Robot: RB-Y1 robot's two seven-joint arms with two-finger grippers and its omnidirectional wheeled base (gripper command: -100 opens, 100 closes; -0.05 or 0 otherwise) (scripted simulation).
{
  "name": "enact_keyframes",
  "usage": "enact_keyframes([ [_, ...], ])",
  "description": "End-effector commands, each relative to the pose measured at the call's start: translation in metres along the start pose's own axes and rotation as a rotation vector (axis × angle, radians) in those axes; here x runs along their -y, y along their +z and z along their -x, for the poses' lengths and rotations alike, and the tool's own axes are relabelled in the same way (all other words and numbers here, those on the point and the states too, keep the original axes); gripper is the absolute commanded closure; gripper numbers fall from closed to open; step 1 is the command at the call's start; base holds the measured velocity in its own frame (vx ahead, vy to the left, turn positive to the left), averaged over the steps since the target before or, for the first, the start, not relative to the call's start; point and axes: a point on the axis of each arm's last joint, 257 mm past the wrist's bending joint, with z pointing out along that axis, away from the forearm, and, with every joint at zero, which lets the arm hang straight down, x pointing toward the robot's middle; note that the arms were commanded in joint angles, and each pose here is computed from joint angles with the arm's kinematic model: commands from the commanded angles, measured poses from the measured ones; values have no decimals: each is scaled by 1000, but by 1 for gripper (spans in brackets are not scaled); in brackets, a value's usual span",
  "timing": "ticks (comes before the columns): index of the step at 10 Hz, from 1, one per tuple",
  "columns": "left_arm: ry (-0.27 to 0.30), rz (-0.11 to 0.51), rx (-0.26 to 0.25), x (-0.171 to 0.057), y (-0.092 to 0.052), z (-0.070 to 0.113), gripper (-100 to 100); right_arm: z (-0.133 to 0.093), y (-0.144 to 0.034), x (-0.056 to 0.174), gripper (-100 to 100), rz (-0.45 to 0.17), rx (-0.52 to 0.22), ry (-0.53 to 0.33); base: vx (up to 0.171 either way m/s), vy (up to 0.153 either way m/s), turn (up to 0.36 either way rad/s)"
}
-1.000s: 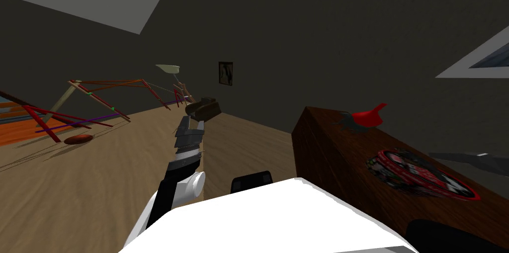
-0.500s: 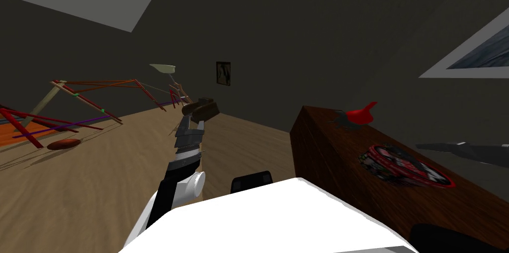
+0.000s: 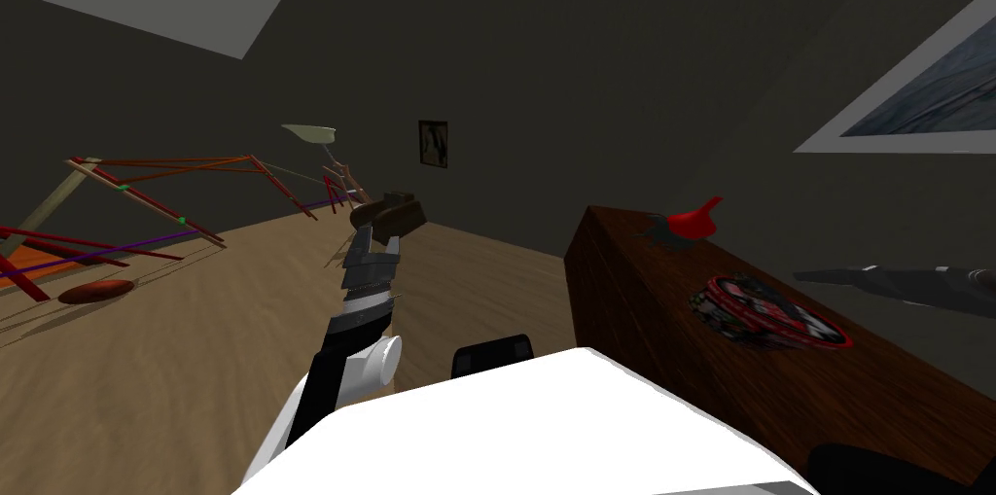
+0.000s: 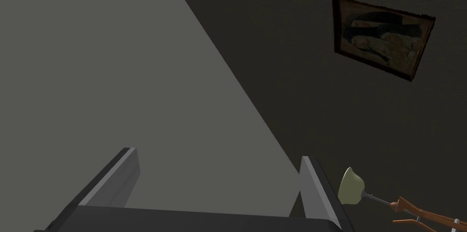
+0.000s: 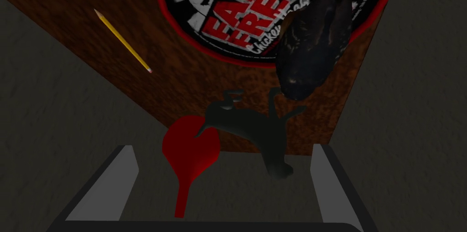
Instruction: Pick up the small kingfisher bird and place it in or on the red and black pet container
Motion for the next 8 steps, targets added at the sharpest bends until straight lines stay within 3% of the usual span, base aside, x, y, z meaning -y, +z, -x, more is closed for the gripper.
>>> enact_keyframes([
  [1, 0, 0, 0, 0, 0, 0, 0, 5, 3, -6, -100, 17, 14, 6, 0, 0, 0],
  [2, 0, 0, 0, 0, 0, 0, 0, 3, 2, -4, -100, 9, 7, 4, 0, 0, 0],
  [3, 0, 0, 0, 0, 0, 0, 0, 3, 3, -4, 0, 11, 9, 5, 0, 0, 0],
  [8, 0, 0, 0, 0, 0, 0, 0, 3, 3, -4, 0, 10, 9, 5, 0, 0, 0],
])
